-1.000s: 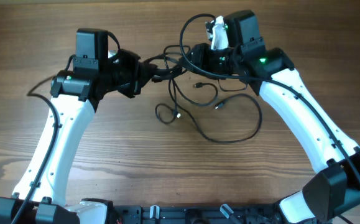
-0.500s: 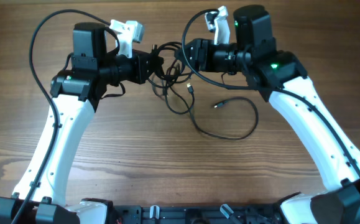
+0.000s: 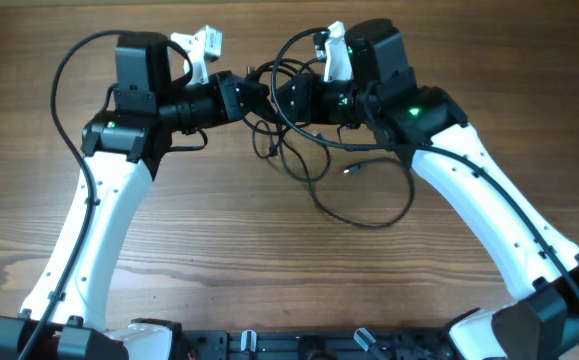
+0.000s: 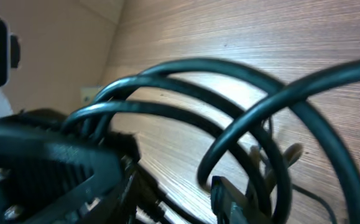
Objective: Untangle cables
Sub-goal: 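Pull the grasped strand out to the upper right with the right gripper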
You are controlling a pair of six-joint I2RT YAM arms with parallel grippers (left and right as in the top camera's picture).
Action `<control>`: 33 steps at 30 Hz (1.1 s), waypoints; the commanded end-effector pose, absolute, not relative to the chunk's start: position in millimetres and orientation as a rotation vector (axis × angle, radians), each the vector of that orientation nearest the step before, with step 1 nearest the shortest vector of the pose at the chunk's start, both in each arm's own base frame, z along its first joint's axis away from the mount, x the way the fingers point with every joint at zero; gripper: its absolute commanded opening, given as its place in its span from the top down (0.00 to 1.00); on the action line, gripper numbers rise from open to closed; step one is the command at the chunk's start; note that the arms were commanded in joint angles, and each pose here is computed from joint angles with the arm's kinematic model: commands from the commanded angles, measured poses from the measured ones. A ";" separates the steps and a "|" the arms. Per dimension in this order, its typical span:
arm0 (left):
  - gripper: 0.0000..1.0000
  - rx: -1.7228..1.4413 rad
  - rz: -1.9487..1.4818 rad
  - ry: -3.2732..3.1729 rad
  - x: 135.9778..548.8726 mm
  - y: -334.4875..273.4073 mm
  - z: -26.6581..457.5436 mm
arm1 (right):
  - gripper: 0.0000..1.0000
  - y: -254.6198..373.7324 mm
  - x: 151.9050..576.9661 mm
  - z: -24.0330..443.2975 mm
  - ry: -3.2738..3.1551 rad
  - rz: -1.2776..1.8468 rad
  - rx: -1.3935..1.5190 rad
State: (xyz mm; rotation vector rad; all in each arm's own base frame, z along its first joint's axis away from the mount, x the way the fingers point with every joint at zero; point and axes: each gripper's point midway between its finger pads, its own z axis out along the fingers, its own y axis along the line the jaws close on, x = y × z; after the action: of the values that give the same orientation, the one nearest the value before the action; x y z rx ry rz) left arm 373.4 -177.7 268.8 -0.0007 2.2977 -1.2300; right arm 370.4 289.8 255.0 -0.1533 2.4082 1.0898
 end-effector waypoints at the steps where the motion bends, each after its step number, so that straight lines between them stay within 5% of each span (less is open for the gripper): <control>1: 0.96 -0.004 -1.370 2.289 361.9 -188.6 282.8 | 0.60 286.3 384.2 232.7 2.450 1.006 -0.084; 9: 0.96 0.054 -1.462 2.276 352.0 -196.0 290.2 | 0.67 287.1 395.1 214.3 2.475 0.973 -0.038; 14: 0.96 0.054 -1.461 2.276 352.1 -195.8 290.0 | 0.96 285.4 407.6 231.8 2.396 1.020 -0.032; 26: 0.96 -0.262 -1.037 2.437 372.2 -152.3 238.5 | 0.96 164.2 366.4 418.1 1.927 1.488 -0.196; 33: 0.96 -0.367 -0.856 2.533 364.4 -130.9 213.9 | 0.96 52.7 367.8 458.3 1.791 1.448 -0.007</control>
State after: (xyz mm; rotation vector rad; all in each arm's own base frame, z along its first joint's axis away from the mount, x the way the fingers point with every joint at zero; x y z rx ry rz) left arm 358.7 -170.0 245.7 -0.2168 2.4654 -1.1410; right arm 371.2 105.3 430.5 -0.0966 1.8655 1.5172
